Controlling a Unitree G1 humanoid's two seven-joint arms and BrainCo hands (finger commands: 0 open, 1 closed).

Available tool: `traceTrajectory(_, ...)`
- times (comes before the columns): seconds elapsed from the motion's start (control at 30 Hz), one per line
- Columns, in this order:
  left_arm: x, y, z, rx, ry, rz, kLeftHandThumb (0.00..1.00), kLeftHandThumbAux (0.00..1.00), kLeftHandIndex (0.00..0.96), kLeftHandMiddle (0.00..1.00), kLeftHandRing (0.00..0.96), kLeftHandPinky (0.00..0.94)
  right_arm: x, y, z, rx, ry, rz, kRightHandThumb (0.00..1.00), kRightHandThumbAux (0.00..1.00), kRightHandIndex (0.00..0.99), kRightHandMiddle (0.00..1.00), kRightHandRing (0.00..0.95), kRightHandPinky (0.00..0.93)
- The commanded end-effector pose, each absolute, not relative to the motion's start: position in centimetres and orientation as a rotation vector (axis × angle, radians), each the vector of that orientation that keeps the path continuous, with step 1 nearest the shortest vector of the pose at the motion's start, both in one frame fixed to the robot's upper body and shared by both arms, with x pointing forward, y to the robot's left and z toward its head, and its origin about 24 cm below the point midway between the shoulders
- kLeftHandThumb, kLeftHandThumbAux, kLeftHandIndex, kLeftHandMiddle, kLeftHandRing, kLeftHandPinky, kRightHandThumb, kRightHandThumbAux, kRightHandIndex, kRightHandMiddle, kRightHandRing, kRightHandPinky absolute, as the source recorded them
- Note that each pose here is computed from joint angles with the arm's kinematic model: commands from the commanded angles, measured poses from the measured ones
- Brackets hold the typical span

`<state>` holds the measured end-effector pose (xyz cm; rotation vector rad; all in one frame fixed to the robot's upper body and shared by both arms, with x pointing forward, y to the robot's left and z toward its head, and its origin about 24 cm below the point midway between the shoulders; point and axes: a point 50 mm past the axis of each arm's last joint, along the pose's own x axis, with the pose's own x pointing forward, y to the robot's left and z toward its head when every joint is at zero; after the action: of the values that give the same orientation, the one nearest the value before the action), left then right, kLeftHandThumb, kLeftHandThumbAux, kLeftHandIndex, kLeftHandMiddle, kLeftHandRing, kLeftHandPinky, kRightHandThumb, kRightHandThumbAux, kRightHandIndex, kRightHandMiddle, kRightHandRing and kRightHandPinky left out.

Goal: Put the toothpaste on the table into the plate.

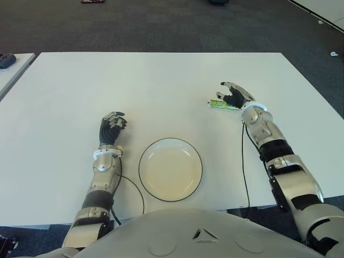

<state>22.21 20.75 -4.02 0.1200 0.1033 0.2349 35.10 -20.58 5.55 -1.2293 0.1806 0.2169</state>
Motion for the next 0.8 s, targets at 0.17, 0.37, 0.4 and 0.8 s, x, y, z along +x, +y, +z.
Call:
traceTrajectory(0.17, 21.0, 20.2, -5.7, 0.107, 0.195, 0.238, 0.708, 0.716, 0.432, 0.595, 0.599, 0.553, 36.5, -20.8, 5.1, -1.347, 0.276, 0.274, 0.548, 0.201, 0.0, 0.0, 0.0, 0.0)
traceTrajectory(0.37, 20.8, 20.3, -5.7, 0.112, 0.199, 0.241, 0.706, 0.717, 0.431, 0.587, 0.593, 0.551, 37.0, -21.3, 4.6, -1.412, 0.334, 0.299, 0.562, 0.191, 0.0, 0.0, 0.0, 0.0)
traceTrajectory(0.4, 20.8, 20.3, -5.7, 0.112, 0.2, 0.241, 0.706, 0.717, 0.431, 0.586, 0.591, 0.549, 37.0, -21.4, 4.5, -1.422, 0.342, 0.302, 0.56, 0.186, 0.0, 0.0, 0.0, 0.0)
traceTrajectory(0.8, 20.5, 20.5, -5.7, 0.107, 0.201, 0.25, 0.706, 0.717, 0.431, 0.587, 0.593, 0.551, 36.1, -22.6, 2.8, -1.551, 0.419, 0.367, 0.528, 0.161, 0.0, 0.0, 0.0, 0.0)
